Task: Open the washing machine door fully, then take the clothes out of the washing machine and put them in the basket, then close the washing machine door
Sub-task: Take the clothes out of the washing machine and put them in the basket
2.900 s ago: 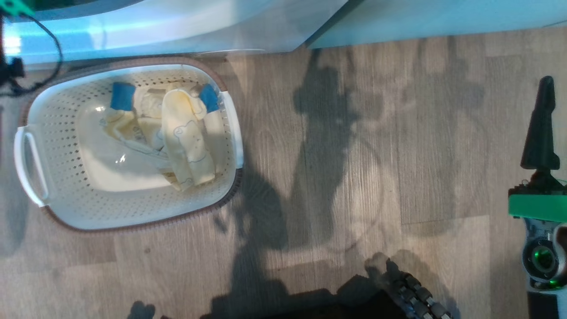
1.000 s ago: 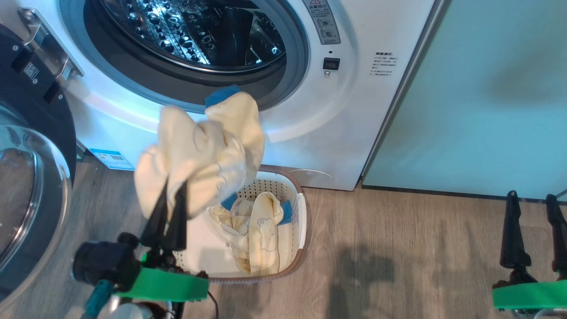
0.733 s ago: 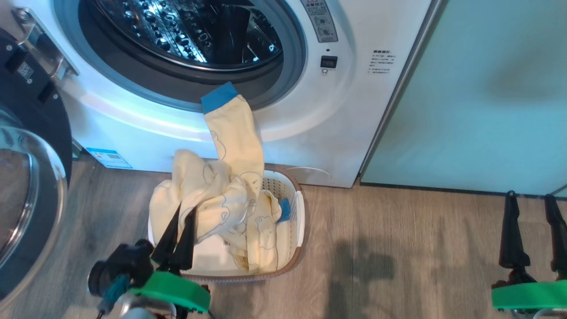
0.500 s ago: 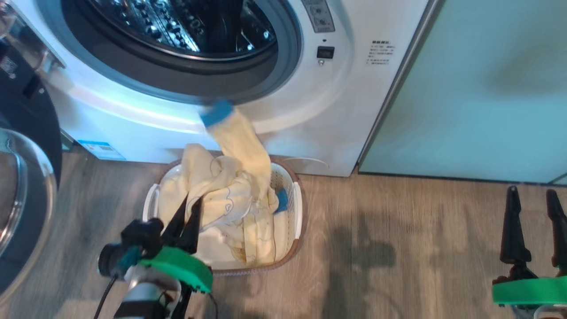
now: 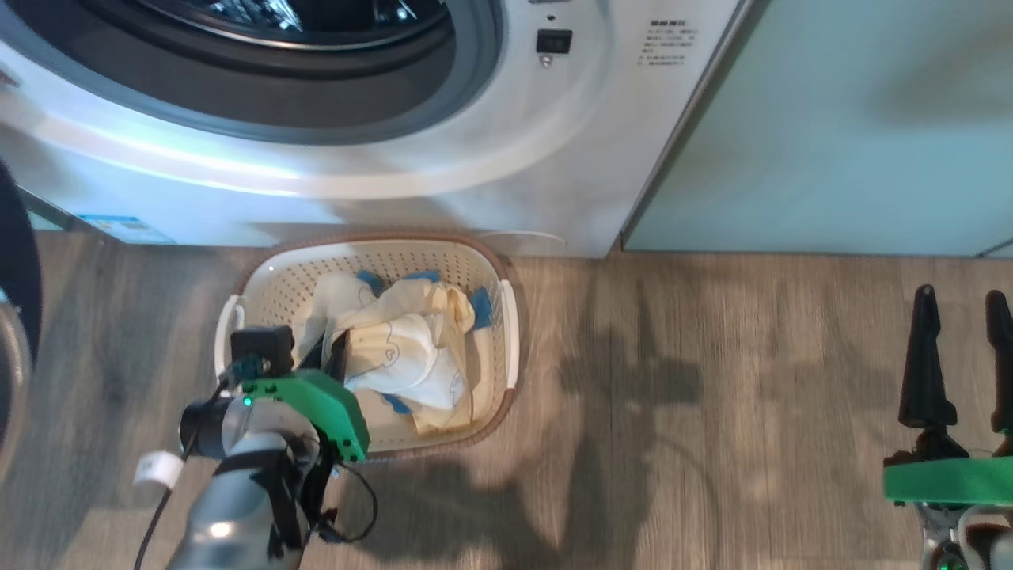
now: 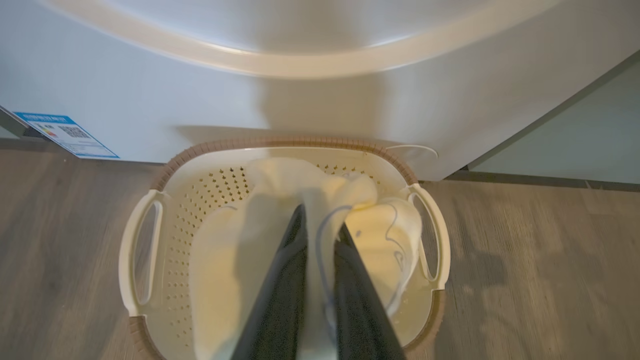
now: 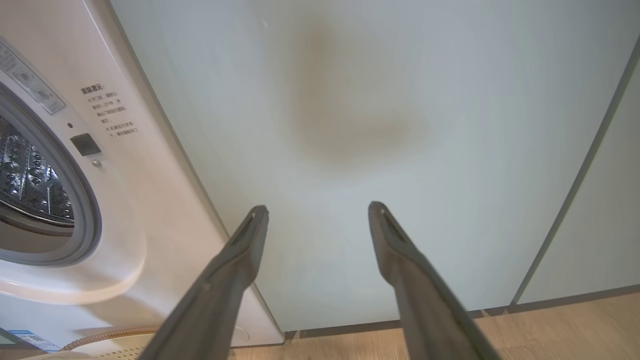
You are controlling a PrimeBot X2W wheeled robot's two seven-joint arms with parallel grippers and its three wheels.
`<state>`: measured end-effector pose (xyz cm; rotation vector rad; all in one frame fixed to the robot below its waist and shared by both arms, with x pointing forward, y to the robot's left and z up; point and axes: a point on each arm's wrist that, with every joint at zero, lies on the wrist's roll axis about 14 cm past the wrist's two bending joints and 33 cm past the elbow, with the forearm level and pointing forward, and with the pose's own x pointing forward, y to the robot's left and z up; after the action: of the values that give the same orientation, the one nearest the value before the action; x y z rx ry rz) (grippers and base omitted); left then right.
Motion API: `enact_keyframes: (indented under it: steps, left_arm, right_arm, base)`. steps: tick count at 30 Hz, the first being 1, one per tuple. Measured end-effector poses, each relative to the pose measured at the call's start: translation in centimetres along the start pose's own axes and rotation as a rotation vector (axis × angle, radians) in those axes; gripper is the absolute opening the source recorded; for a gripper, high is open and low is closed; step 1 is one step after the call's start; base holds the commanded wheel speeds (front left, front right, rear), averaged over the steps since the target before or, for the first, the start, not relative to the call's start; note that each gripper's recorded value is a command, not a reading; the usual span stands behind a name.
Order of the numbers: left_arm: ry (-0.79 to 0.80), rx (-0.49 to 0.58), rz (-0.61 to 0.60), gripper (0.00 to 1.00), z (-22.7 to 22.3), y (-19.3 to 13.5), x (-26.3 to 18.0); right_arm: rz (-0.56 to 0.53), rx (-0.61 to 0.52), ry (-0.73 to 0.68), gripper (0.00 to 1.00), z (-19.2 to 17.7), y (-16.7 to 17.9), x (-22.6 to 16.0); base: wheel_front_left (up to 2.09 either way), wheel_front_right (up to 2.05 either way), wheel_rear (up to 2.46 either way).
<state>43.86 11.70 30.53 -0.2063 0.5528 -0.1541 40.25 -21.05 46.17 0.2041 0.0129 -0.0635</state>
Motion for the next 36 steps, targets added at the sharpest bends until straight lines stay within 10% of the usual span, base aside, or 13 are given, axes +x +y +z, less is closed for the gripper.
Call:
enact_keyframes:
  steps: [3,17,36]
  left_arm:
    - [0.056,-0.022,0.009,1.00,-1.1,0.1,1.2]
    - [0.009,-0.006,-0.010,1.00,0.6,-0.3,2.8]
    - [-0.322,0.000,0.098,1.00,7.5,3.3,-6.5]
  right_arm:
    - [-0.015,0.001,0.020,1.00,-0.7,-0.5,0.1]
    - [-0.023,0.010,0.007,1.00,-0.7,-0.8,1.2]
    - [0.053,-0.019,-0.021,1.00,0.9,1.7,-0.5]
  base:
    - [0.00,0.00,0.00]
    - [0.00,0.00,0.00]
    - [0.00,0.00,0.00]
